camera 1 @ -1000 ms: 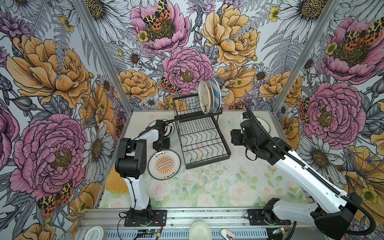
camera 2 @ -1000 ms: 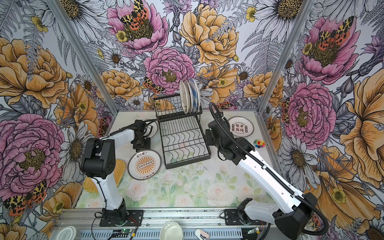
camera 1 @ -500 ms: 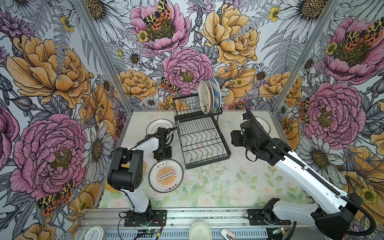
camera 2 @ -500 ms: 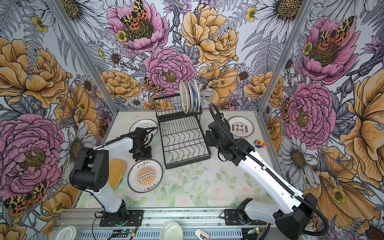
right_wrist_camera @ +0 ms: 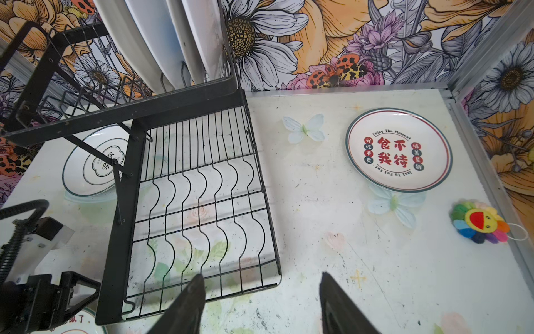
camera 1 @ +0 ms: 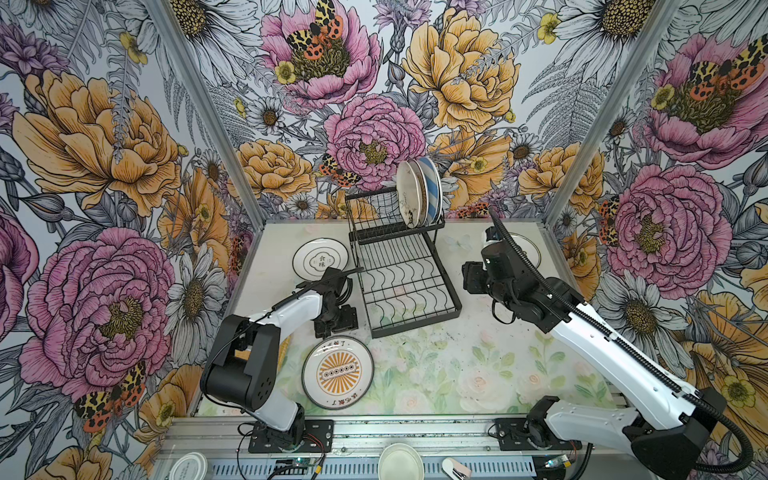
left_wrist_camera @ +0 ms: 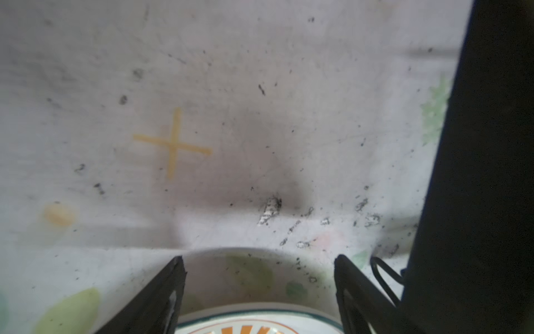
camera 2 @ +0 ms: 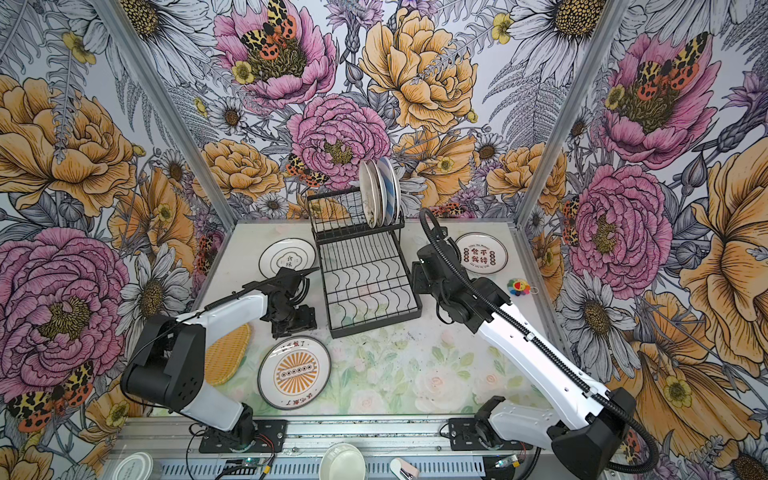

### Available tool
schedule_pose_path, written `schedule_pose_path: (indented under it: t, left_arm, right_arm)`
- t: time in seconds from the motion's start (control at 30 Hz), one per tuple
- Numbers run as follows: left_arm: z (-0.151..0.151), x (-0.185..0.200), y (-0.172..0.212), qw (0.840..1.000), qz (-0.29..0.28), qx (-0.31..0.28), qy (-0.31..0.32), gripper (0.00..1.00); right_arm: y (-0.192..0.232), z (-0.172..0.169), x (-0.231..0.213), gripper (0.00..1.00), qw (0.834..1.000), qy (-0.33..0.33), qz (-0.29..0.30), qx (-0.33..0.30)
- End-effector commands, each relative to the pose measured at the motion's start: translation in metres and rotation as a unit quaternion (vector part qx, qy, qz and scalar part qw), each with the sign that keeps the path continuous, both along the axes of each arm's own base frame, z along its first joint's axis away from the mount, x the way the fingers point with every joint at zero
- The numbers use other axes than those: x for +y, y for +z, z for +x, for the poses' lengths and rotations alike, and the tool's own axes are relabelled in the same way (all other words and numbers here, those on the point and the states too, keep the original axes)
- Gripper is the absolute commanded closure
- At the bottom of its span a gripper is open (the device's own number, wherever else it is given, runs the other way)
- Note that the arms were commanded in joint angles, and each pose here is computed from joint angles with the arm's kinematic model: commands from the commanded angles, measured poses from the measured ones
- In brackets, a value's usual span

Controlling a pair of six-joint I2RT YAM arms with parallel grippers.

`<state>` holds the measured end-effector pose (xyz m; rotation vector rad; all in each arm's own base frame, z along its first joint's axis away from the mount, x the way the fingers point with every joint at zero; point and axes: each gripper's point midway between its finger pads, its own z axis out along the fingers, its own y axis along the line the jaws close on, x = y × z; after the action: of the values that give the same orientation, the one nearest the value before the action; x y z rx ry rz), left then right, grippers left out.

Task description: Load the plates into the dish rack

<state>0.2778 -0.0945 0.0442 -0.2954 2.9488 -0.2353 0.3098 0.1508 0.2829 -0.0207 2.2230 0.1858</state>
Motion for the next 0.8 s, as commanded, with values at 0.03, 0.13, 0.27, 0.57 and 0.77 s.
schedule_pose_path:
  t: [0.03, 0.13, 0.27, 0.57, 0.77]
  left_arm:
    - [0.000, 0.031, 0.024, 0.994, -0.031, -0.038, 0.097, 0.08]
    - [-0.008, 0.053, 0.029, 0.986, -0.054, -0.047, 0.151, 0.05]
    - [-0.019, 0.063, 0.025, 0.979, -0.078, -0.040, 0.184, 0.01]
    - [-0.040, 0.078, 0.007, 0.969, -0.038, -0.001, 0.245, 0.01]
    - [-0.053, 0.082, 0.001, 0.961, -0.028, 0.011, 0.274, 0.01]
  right_arm:
    - [0.010, -0.004, -0.006, 0.36, 1.000, -0.009, 0.020, -0.018]
    - [0.008, -0.005, -0.007, 0.36, 1.000, -0.009, 0.019, -0.017]
    - [0.007, -0.005, -0.007, 0.36, 1.000, -0.009, 0.018, -0.016]
    - [0.011, -0.006, -0.009, 0.36, 1.000, -0.010, 0.017, -0.023]
    - [0.011, -0.007, -0.010, 0.36, 0.999, -0.010, 0.020, -0.023]
